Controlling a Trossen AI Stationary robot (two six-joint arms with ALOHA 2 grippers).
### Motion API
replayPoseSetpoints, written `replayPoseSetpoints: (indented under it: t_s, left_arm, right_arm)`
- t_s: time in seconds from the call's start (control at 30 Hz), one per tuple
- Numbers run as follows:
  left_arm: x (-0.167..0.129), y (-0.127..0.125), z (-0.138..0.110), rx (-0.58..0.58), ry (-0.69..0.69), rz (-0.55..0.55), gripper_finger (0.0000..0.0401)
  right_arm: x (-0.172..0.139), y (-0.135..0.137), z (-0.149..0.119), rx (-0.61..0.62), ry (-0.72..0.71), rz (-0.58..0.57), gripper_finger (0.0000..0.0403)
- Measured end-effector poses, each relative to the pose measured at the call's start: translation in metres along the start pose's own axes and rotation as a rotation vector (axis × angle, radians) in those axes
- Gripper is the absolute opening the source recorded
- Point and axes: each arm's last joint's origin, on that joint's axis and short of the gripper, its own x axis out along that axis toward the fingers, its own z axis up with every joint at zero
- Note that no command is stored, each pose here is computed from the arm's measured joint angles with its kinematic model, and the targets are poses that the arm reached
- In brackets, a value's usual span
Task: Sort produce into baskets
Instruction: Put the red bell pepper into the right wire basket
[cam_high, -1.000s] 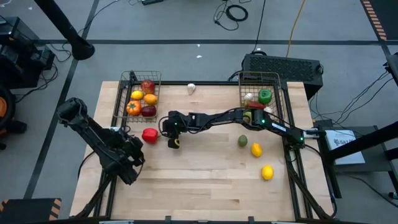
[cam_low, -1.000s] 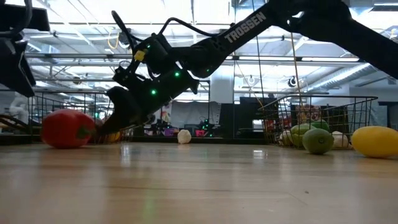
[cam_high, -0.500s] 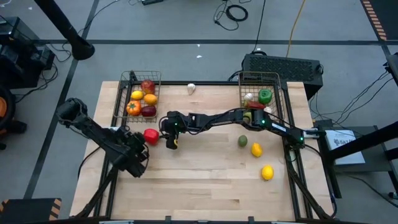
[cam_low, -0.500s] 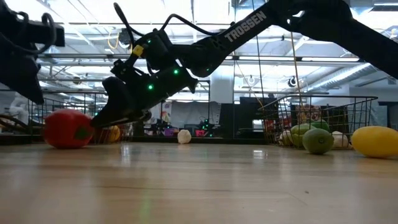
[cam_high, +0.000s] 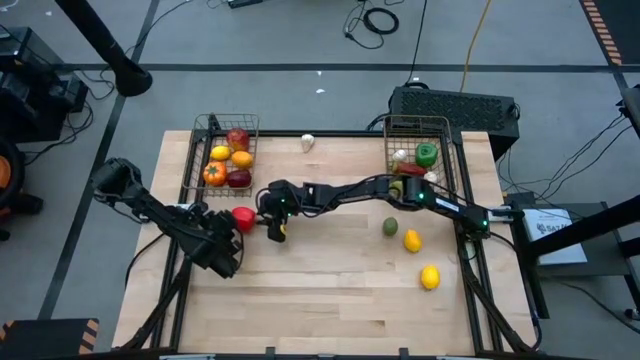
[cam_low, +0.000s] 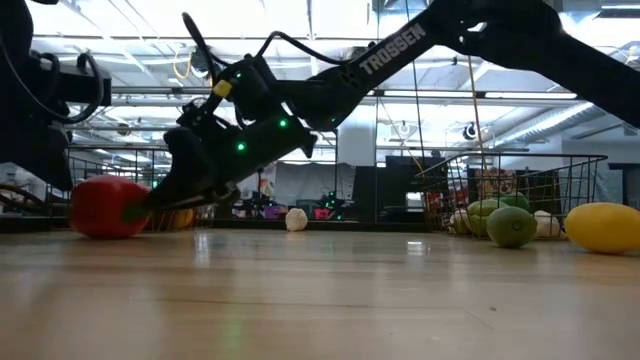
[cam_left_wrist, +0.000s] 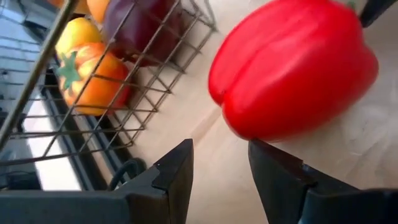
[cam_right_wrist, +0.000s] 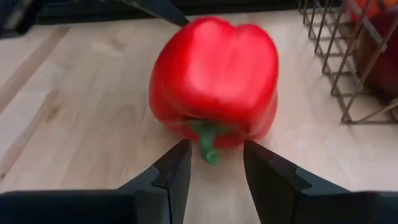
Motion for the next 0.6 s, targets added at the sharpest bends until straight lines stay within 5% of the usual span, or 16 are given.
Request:
replayPoseSetpoints:
  t_s: [0.4,0.6]
  left_arm:
    - [0.0,-0.006,0.002,0.023,-0.034,-0.055,0.0161]
    - [0.0,-0.006,0.002,0.023,-0.053,-0.05,0.0161]
  right_arm:
    - [-0.002,-0.01,-0.003,0.083,0.027,0.035,0.0137]
    - [-0.002,-0.008,-0.003,0.064,0.02,0.062,0.0096]
